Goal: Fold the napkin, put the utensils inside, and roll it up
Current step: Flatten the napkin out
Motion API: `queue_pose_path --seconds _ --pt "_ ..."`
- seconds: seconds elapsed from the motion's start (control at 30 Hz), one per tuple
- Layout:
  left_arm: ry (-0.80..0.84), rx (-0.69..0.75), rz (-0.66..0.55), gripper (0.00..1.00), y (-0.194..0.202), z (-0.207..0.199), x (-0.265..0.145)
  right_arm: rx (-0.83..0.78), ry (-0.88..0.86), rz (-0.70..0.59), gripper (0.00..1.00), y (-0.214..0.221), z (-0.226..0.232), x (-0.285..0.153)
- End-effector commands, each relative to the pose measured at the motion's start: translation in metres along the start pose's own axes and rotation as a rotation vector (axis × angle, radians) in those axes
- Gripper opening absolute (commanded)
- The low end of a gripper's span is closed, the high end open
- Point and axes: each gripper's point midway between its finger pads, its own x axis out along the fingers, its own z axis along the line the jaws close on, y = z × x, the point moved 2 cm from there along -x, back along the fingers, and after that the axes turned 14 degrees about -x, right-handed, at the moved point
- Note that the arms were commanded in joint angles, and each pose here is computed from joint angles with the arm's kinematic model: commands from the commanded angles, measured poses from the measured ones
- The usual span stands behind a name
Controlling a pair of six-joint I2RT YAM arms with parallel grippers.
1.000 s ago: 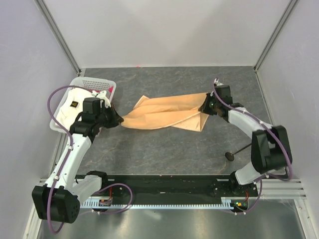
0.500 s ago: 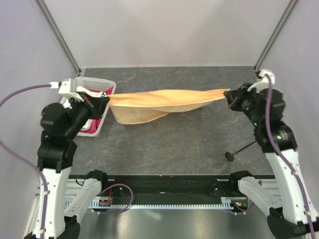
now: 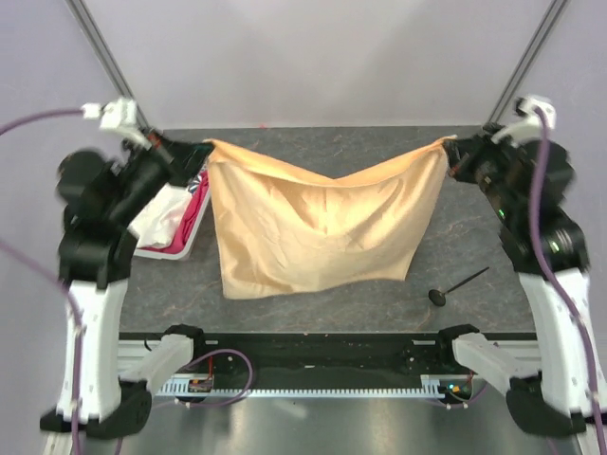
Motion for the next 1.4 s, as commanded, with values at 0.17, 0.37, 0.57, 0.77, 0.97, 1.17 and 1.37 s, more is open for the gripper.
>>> queue_pose_path --seconds 0.17,0.37,0.57,0.77,0.97,1.17,1.37 --pt "-0.061 -0.090 0.130 0.02 0.004 0.080 0.153 -0.045 0.110 0.157 0.00 0.037 -0.029 0.144" --pt "0.099 -0.037 0.114 0.02 -0.042 0.055 0.217 -0.020 0.065 0.081 0.00 -0.012 -0.039 0.203" --pt "0.200 0.029 0.051 0.02 -0.077 0.016 0.210 -0.029 0.066 0.017 0.00 -0.048 -0.045 0.195" --pt "0.011 0.022 0.101 0.02 -0.025 0.065 0.175 -0.020 0.126 0.139 0.00 0.024 -0.057 0.149" --pt "-0.186 -0.120 0.249 0.02 0.088 0.137 0.111 0.034 0.327 0.392 0.00 0.165 -0.093 0.088" --pt "-0.357 -0.244 0.414 0.09 0.193 0.189 0.034 0.080 0.430 0.491 0.14 0.242 -0.107 0.034" --pt "-0.445 -0.247 0.484 0.90 0.224 0.197 -0.014 0.063 0.474 0.490 0.77 0.242 -0.113 0.020"
